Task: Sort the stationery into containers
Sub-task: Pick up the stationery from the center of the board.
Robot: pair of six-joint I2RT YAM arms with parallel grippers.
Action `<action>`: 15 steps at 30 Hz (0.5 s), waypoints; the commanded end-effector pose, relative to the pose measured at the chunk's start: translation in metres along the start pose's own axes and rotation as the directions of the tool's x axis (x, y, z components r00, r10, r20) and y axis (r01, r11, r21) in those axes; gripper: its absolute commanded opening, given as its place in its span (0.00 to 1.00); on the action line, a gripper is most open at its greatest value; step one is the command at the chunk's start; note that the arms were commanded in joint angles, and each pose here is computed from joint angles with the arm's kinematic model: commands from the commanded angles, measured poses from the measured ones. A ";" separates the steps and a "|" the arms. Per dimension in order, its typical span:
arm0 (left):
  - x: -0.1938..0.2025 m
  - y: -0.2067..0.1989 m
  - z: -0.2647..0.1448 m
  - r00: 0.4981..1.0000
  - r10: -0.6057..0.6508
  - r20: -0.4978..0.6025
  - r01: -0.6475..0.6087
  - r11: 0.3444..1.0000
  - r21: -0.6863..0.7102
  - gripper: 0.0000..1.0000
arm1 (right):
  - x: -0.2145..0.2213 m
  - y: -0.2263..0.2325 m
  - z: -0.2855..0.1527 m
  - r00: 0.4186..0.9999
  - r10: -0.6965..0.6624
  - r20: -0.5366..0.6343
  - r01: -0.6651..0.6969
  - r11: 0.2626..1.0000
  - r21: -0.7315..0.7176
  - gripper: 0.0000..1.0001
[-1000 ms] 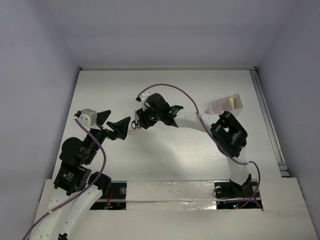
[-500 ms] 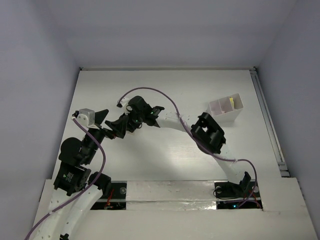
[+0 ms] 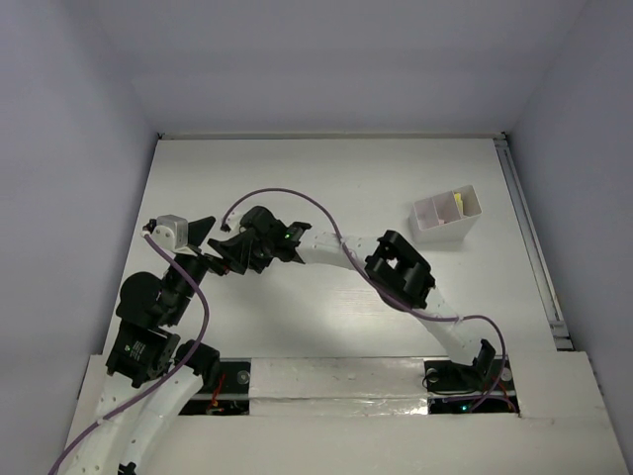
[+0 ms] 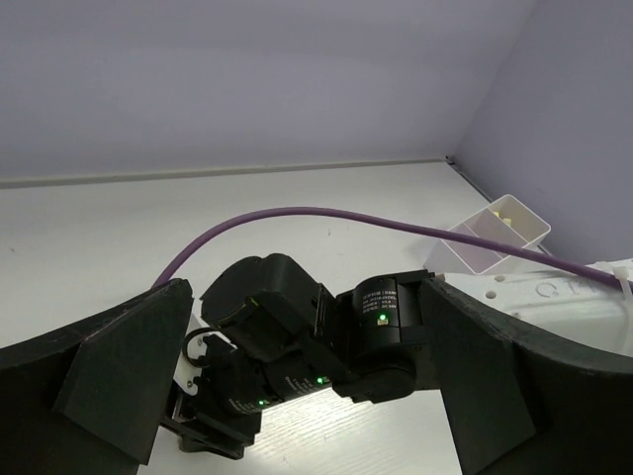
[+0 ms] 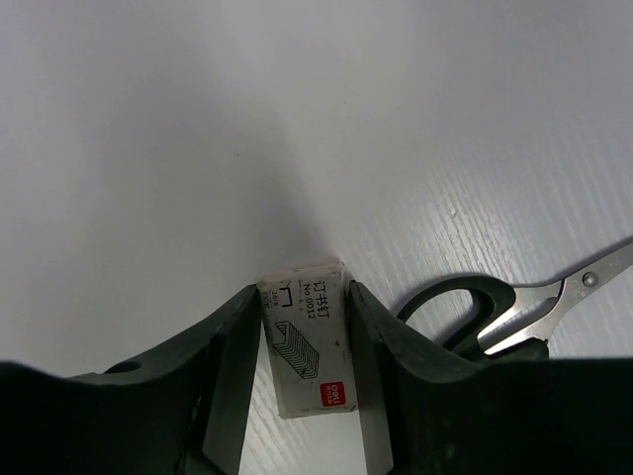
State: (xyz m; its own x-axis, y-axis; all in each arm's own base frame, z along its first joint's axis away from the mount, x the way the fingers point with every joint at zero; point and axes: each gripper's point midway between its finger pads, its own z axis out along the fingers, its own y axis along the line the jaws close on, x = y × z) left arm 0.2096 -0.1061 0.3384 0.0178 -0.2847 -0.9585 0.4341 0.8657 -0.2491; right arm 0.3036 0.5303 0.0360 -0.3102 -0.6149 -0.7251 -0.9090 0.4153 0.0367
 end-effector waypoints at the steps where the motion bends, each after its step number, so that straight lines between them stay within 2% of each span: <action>1: -0.026 -0.007 -0.002 0.998 0.006 0.069 -0.007 1.000 0.024 0.99 | -0.013 -0.005 0.002 0.999 -0.037 0.023 0.035 0.997 0.067 0.45; 4: -0.026 -0.007 -0.002 0.998 0.006 0.069 -0.007 1.000 0.024 0.99 | -0.028 -0.006 -0.006 0.996 -0.008 0.088 0.000 0.996 0.088 0.35; 7: -0.026 -0.007 -0.002 0.998 0.006 0.067 -0.007 1.000 0.023 0.99 | -0.060 -0.013 -0.026 0.979 0.021 0.204 -0.049 0.990 0.132 0.33; 8: -0.026 -0.007 -0.002 0.998 0.004 0.068 -0.006 1.000 0.022 0.99 | -0.058 -0.014 -0.029 0.977 0.028 0.214 -0.060 0.988 0.144 0.32; 10: -0.026 -0.007 -0.002 0.998 0.006 0.069 -0.007 1.000 0.022 0.99 | -0.086 -0.019 -0.055 0.950 0.037 0.310 -0.095 0.981 0.172 0.32; 11: -0.027 -0.007 -0.002 0.998 0.004 0.071 -0.006 1.000 0.023 0.99 | -0.077 -0.028 -0.060 0.951 0.048 0.306 -0.111 0.975 0.194 0.32; 13: -0.027 -0.007 -0.003 0.997 0.004 0.072 -0.006 1.000 0.023 0.99 | -0.099 -0.053 -0.097 0.904 0.105 0.414 -0.211 0.953 0.219 0.31; 15: -0.028 -0.008 -0.003 0.997 0.004 0.075 -0.006 1.000 0.025 0.99 | -0.093 -0.081 -0.131 0.881 0.124 0.457 -0.275 0.920 0.281 0.31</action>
State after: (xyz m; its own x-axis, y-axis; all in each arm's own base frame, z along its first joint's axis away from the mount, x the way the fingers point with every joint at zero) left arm 0.2096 -0.1061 0.3384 0.0178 -0.2847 -0.9585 0.4341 0.8657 -0.2491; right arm 0.3225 0.4925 0.0749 -0.3477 -0.4820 -0.8042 -0.7995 0.6006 -0.0143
